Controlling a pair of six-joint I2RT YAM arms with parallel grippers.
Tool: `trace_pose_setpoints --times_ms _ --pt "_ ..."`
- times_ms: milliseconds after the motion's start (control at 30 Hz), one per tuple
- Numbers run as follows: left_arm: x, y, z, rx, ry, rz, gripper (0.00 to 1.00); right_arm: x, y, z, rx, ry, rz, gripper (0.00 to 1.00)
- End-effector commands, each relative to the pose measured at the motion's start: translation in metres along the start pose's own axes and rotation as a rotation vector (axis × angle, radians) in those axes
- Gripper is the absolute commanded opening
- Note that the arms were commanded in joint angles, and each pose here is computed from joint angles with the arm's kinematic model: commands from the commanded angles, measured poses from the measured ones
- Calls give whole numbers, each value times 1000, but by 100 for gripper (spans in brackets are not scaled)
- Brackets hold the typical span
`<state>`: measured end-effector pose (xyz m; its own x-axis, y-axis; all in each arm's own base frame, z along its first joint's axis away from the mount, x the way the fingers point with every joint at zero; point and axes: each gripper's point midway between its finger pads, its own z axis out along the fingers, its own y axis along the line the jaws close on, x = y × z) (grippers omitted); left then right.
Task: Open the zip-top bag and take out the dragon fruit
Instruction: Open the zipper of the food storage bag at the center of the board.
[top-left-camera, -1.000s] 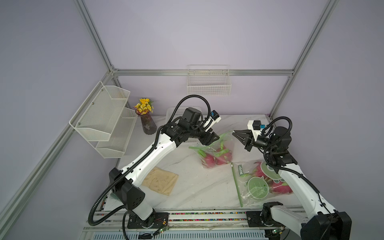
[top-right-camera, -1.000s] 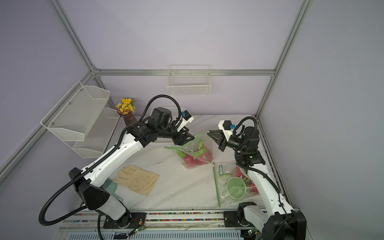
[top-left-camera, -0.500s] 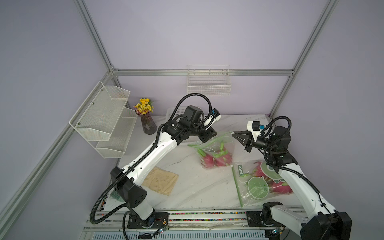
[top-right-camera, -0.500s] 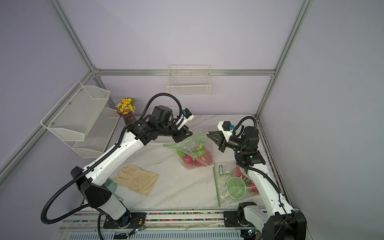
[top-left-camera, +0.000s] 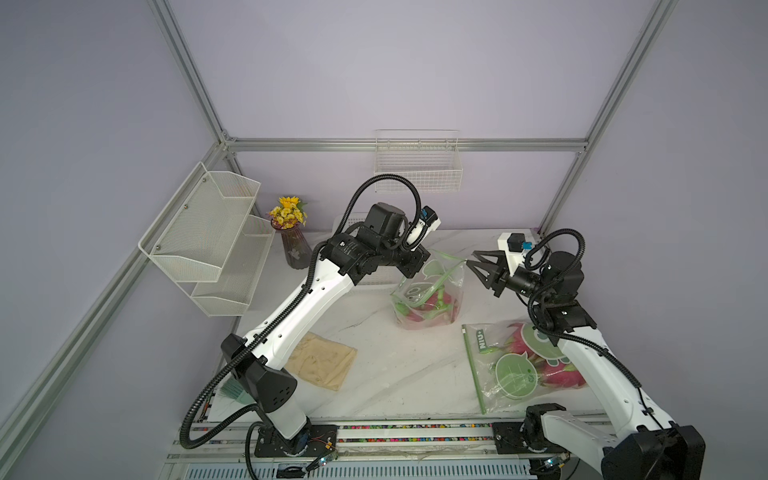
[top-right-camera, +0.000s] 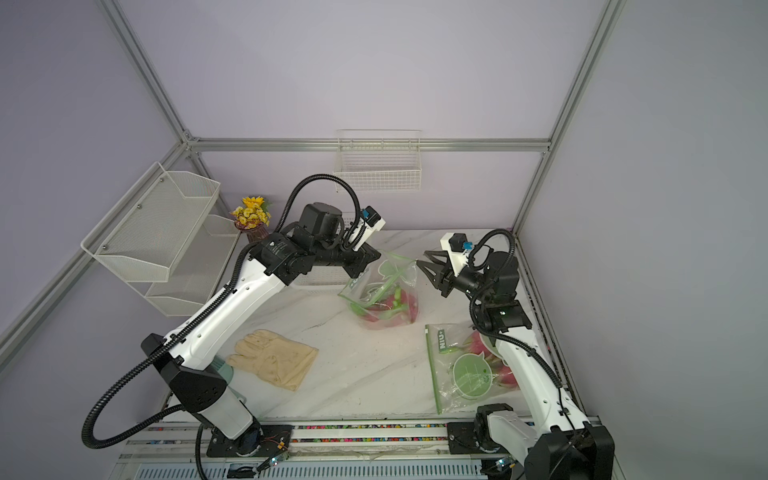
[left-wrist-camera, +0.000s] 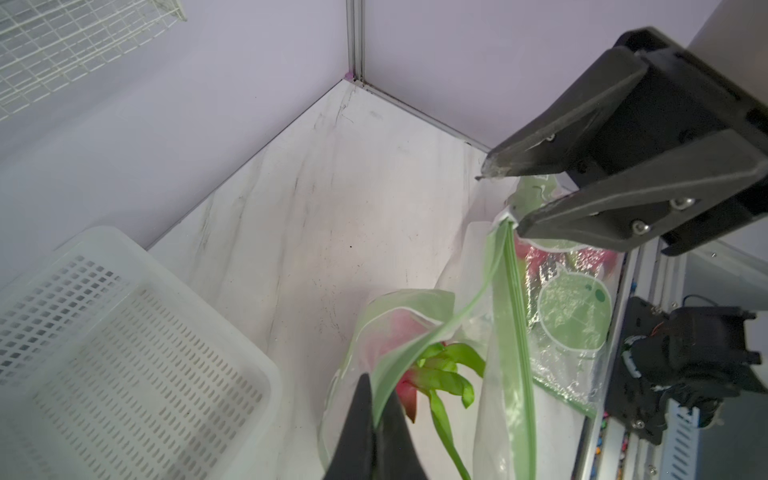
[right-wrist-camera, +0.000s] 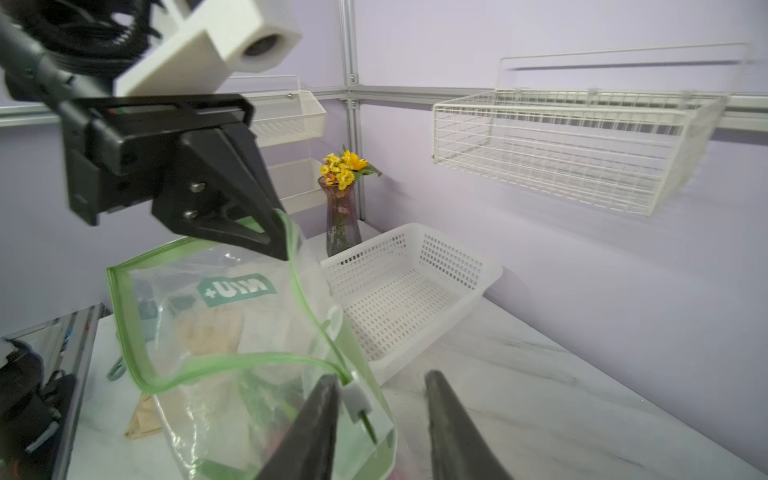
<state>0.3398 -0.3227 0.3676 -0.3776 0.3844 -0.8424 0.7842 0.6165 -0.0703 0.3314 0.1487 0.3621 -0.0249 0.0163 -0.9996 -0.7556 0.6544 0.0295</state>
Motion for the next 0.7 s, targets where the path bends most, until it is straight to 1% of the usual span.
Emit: trace_pose_setpoints --times_ms 0,67,133,200,300,333,400,467,667 --pt "-34 1 -19 -21 -112 -144 0 -49 -16 -12 148 -122 141 46" --pt "-35 5 -17 -39 -115 -220 0 -55 -26 -16 213 -135 261 48" --pt "-35 8 -11 -46 -115 -305 0 -55 -32 -19 255 -107 398 50" --pt "-35 12 -5 -61 -113 -372 0 -49 -36 -18 294 -40 531 51" --pt "-34 16 7 -70 -113 -459 0 -28 -35 -11 320 103 739 48" --pt "-34 18 12 -83 -111 -495 0 -21 -30 -7 304 140 790 47" --pt "-33 20 20 -82 -109 -538 0 -11 -14 3 253 199 852 46" --pt "-31 25 26 -104 -108 -589 0 2 0 7 253 250 893 46" --pt "-34 27 36 -95 -133 -678 0 30 28 25 246 360 922 46"
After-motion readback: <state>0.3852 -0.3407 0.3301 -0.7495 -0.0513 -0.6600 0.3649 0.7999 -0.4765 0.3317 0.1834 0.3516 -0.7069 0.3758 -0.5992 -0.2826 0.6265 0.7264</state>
